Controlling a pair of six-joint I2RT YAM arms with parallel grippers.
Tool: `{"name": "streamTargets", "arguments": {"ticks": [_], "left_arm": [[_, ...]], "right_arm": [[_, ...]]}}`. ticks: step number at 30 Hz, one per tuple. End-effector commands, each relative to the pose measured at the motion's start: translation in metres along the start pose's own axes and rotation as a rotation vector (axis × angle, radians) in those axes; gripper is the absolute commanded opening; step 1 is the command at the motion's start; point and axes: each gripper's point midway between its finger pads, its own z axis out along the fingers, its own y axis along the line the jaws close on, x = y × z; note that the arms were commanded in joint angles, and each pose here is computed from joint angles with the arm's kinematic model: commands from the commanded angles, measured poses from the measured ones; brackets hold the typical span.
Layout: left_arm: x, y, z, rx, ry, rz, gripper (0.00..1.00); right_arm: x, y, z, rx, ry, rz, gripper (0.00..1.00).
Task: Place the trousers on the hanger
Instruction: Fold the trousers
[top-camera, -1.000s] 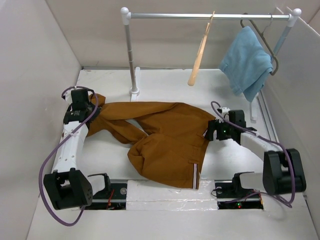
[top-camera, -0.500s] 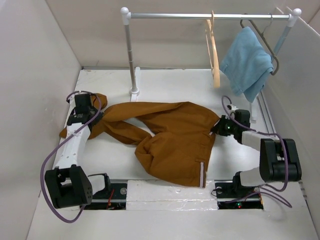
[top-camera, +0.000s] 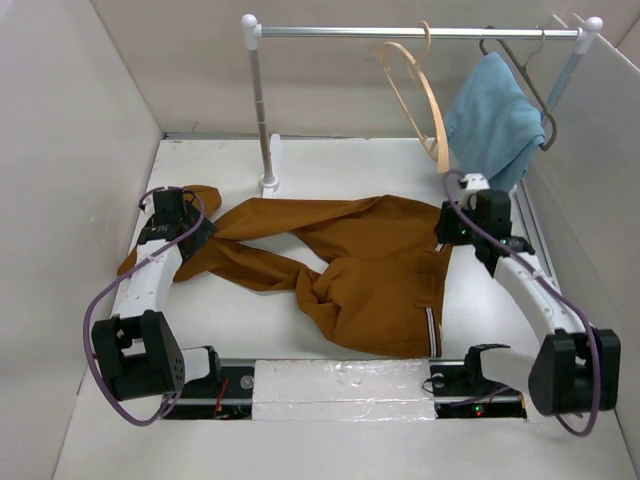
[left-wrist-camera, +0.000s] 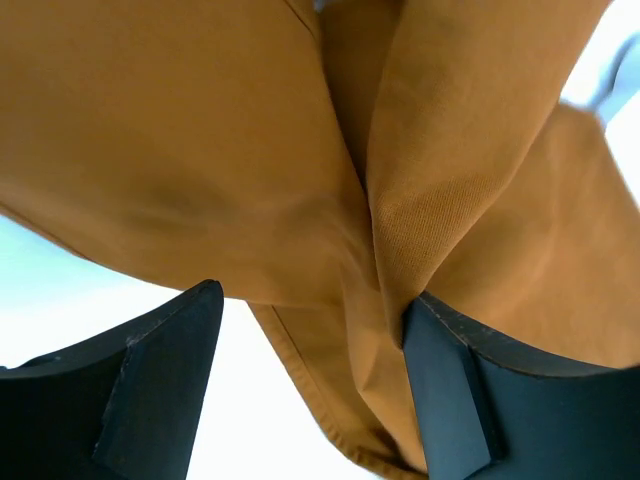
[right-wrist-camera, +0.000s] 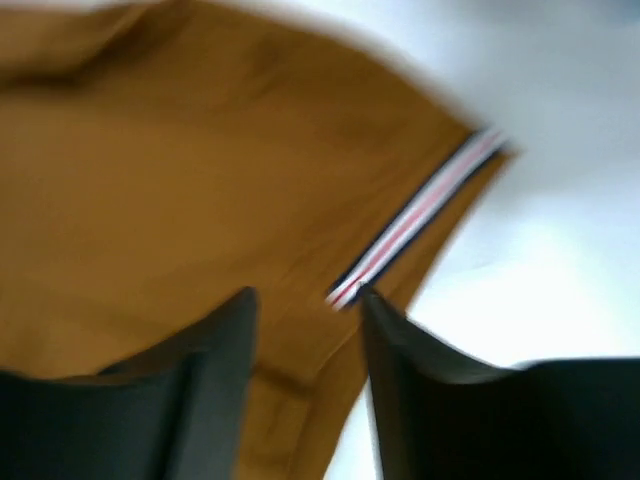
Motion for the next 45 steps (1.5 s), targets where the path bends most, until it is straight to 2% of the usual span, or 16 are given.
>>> {"name": "streamTargets", "arguments": {"ticks": [1,4,6,8,11,16,21,24,30,38,40,41,42,43,44,45], "left_arm": [[-0.043,-0.003,-0.015,-0.003,-0.156,-0.098,0.65],[-0.061,-0.012,-0.019,0.033,-0.227,-0.137,0.65],[-0.060,-0.008,-0.015,0.009,-0.228,-0.154,0.65],[-0.051,-0.003,-0.008,-0.007,-0.200,-0.144,0.66],[-0.047,-0.004,-0.001,0.010,-0.193,-0.108,0.69],[-0.063,-0.023,0.007,0.032,-0.172,-0.069,0.75],[-0.076,-0.037,0.028,0.018,-0.131,-0.044,0.81],[-0.081,-0.046,0.034,0.012,-0.117,-0.036,0.85],[-0.101,-0.050,0.035,-0.031,-0.132,0.001,0.93],[-0.115,-0.064,0.061,-0.029,-0.097,-0.021,0.92],[-0.108,-0.072,0.082,-0.010,-0.050,-0.032,0.76],[-0.110,-0.080,0.084,0.023,-0.050,-0.046,0.69],[-0.107,-0.078,0.088,0.016,-0.040,-0.045,0.55],[-0.106,-0.081,0.090,0.024,-0.031,-0.053,0.35],[-0.107,-0.083,0.092,0.032,-0.028,-0.058,0.12],[-0.105,-0.085,0.092,0.038,-0.014,-0.059,0.00]], "right_arm": [[0.036,0.045,-0.024,-0.131,0.059,-0.119,0.47],[0.061,0.091,-0.045,-0.253,0.065,-0.205,0.26],[0.075,0.139,-0.060,-0.411,0.054,-0.259,0.32],[0.077,0.169,-0.067,-0.503,0.047,-0.315,0.60],[0.093,0.215,-0.072,-0.620,0.126,-0.495,0.84],[0.133,0.283,-0.099,-0.815,0.247,-0.754,0.93],[0.189,0.281,-0.089,-0.817,0.408,-0.833,0.97],[0.224,0.252,-0.064,-0.664,0.528,-0.827,0.84],[0.247,0.191,-0.077,-0.517,0.609,-0.549,0.06],[0.209,0.136,-0.123,-0.407,0.448,-0.279,0.00],[0.195,0.120,-0.133,-0.373,0.405,-0.263,0.00],[0.192,0.117,-0.136,-0.376,0.399,-0.283,0.18],[0.192,0.117,-0.136,-0.376,0.399,-0.284,0.18],[0.188,0.116,-0.136,-0.378,0.390,-0.294,0.32],[0.184,0.118,-0.136,-0.387,0.377,-0.311,0.58],[0.173,0.118,-0.135,-0.380,0.358,-0.331,0.67]]}}
